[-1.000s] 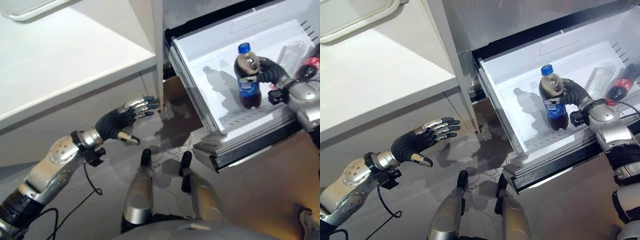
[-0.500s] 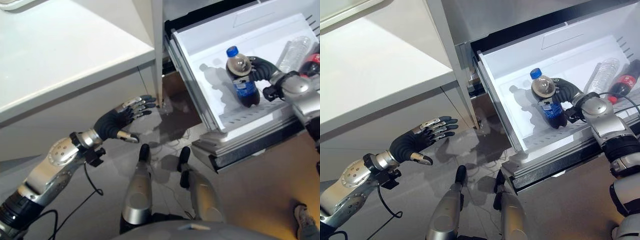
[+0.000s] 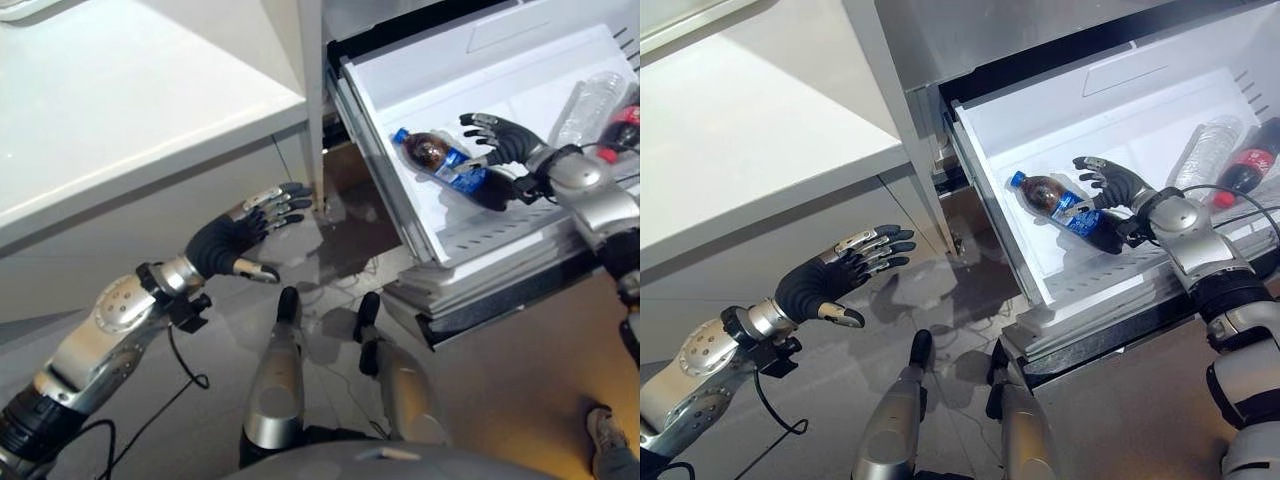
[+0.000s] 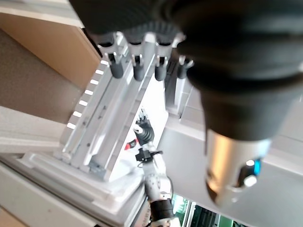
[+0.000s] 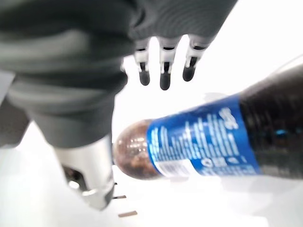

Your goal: Take the drinks into the refrigerator

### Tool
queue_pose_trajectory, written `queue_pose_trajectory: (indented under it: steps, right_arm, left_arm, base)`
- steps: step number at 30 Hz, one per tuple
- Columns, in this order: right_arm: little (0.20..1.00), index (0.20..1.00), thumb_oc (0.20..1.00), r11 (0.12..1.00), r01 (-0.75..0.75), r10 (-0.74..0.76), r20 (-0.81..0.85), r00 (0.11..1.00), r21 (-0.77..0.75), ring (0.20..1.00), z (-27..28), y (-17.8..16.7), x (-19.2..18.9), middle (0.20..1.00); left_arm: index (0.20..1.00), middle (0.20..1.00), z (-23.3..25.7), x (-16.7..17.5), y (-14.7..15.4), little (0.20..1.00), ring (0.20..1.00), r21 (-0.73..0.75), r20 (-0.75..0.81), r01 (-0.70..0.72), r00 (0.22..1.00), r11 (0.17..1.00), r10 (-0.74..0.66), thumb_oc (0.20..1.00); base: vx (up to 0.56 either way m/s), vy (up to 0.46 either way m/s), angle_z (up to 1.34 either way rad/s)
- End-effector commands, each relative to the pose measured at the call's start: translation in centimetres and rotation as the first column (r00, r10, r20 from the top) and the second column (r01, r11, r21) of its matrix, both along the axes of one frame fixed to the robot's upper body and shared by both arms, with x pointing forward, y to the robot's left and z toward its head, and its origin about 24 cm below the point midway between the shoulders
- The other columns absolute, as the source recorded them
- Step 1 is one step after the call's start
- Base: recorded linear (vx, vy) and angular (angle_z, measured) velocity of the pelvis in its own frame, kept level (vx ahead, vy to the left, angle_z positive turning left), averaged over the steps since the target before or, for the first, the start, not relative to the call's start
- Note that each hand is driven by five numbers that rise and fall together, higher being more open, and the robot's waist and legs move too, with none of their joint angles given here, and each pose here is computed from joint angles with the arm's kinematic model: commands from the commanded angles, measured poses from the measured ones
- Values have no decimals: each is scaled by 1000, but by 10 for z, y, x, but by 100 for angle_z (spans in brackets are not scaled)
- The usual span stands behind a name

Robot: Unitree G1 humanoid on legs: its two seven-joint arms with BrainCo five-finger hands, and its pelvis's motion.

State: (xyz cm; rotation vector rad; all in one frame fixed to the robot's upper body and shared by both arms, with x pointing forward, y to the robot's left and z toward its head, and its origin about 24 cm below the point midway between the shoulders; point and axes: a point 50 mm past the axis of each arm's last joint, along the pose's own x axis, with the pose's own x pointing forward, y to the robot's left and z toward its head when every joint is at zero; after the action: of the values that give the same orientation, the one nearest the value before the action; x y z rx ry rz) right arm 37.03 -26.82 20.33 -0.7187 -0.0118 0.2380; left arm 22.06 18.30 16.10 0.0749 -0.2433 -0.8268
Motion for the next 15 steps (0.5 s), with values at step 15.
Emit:
queue_pose_trajectory:
  steps: [15]
  right_arm:
    - [1000,1000,1000,987,-117,110,64,992,110,1000,-6,21,-11,1000]
  left_arm:
    - [1000,1000,15,-14,-3,1000,1000,-104,116,4,993,995,9,1000]
  base:
    - [2,-2,-1]
